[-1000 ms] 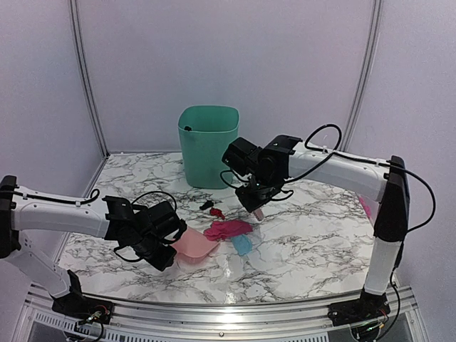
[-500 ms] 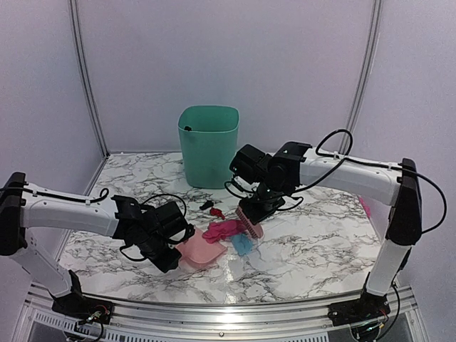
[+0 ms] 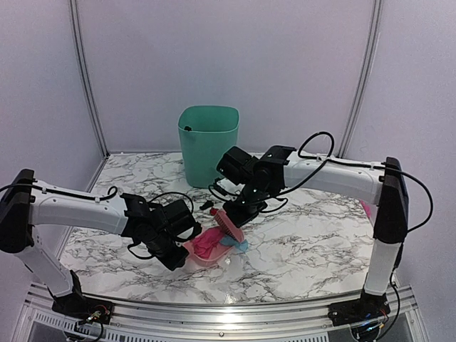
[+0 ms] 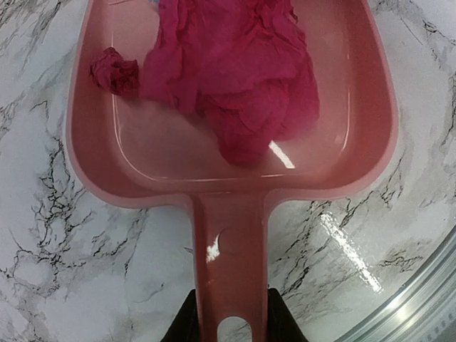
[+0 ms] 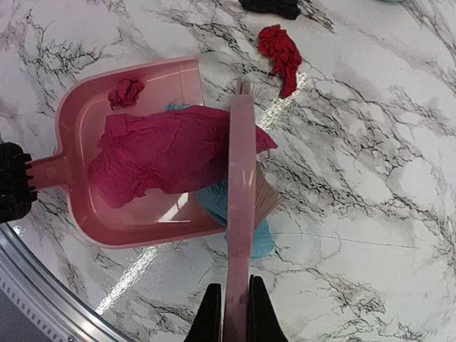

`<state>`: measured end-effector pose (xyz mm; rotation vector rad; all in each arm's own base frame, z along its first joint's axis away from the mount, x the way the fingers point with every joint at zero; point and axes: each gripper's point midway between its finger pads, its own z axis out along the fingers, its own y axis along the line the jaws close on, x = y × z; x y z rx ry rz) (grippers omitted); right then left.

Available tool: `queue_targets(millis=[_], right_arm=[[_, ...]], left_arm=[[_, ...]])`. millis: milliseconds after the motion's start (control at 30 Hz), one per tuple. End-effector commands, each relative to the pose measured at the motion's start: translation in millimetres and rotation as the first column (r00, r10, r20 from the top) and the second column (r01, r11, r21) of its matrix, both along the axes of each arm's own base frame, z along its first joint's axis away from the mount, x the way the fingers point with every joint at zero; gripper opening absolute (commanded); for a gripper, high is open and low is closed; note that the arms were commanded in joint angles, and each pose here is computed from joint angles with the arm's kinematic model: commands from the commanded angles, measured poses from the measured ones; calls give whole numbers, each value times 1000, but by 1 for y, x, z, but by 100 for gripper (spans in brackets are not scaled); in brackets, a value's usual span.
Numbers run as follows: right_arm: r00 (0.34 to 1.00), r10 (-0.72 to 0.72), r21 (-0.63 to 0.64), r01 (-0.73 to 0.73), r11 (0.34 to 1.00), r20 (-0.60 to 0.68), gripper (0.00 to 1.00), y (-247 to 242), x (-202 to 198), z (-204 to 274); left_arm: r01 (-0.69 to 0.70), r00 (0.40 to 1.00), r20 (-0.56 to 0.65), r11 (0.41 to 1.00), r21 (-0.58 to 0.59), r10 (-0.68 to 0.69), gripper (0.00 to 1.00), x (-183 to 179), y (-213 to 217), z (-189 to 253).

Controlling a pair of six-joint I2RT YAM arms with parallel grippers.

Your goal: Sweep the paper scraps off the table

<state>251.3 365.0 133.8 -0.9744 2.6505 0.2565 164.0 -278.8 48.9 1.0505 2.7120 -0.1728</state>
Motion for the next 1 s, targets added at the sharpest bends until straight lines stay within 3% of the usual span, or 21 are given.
queue_targets(millis=[0,300,967], right_arm=[[997,77,71,-75,995,-23,0,33,-9,4],[996,84,133,-86,987,20,0,48,-10,24],[976,3,284,-67,956,219,0,33,-1,127]], left_arm=[[13,1000,-12,1000,28,-13,0,-2,0,0],[-24,997,69,998,-56,28,0,10,-7,34],[-7,960,271,970,-243,75,0,37,-23,135]])
